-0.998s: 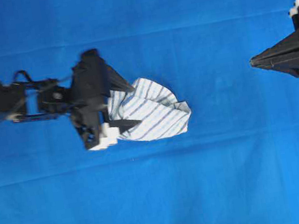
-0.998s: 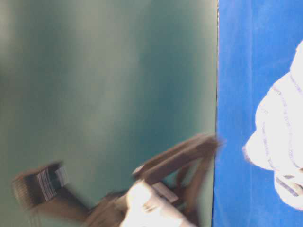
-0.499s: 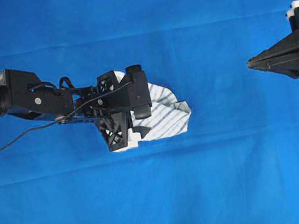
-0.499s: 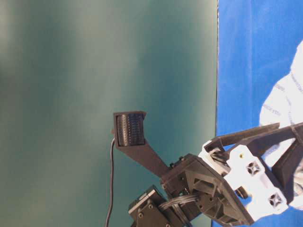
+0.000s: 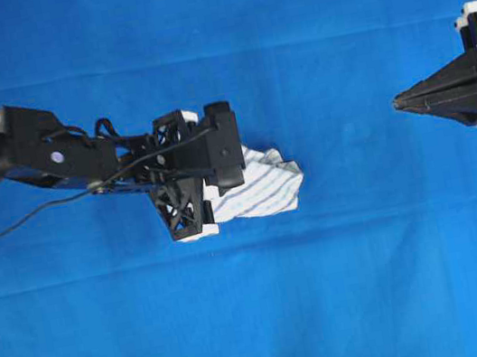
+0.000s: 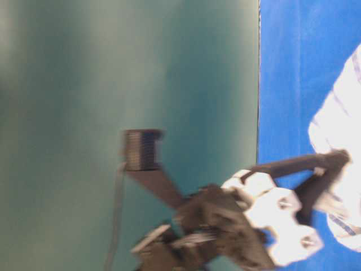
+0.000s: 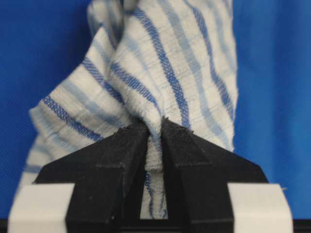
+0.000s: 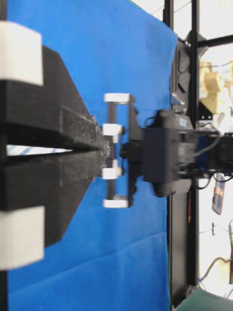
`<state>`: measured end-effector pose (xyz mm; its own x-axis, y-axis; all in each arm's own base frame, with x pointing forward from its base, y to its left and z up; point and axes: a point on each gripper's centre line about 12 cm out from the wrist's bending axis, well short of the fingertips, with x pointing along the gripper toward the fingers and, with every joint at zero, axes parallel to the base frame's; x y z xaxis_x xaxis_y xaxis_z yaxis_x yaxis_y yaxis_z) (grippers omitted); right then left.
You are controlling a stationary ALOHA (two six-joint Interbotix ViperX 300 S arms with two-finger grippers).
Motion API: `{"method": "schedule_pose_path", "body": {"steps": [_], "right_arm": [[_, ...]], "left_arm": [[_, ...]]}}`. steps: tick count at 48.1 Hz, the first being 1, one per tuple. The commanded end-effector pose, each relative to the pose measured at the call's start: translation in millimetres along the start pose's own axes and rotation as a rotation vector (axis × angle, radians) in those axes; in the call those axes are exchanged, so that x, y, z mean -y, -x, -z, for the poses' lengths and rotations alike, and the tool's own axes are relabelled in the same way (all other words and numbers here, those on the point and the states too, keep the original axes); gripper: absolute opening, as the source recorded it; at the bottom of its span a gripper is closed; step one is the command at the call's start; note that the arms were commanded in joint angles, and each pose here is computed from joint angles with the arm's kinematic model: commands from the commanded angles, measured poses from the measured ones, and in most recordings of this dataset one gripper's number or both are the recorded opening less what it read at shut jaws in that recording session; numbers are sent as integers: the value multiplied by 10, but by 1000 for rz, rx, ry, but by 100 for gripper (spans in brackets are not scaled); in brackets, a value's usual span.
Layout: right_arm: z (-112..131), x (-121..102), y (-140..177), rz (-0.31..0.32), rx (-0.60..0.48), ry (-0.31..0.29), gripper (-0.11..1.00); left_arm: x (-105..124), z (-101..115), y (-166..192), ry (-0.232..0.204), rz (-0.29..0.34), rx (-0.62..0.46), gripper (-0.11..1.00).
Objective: Hand over the towel.
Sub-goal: 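Reach the left gripper to the striped towel and pinch its top, then lift the towel with the left gripper toward the table center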
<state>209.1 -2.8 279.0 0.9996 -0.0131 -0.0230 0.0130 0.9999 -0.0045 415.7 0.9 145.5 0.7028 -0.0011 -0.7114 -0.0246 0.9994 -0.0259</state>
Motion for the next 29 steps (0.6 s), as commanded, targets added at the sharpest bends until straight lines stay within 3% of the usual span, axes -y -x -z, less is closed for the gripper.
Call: {"method": "schedule_pose_path", "body": {"steps": [1, 17, 29], "right_arm": [[-84, 1, -22, 0, 21, 0, 0], [-136, 0, -21, 0, 35, 9, 0], [-182, 3, -23, 1, 51, 11, 0]], "left_arm": [[7, -380, 299, -1, 2, 129, 5], [35, -1143, 1302, -11, 10, 445, 5], [46, -1308, 1998, -71, -6, 698, 5]]}}
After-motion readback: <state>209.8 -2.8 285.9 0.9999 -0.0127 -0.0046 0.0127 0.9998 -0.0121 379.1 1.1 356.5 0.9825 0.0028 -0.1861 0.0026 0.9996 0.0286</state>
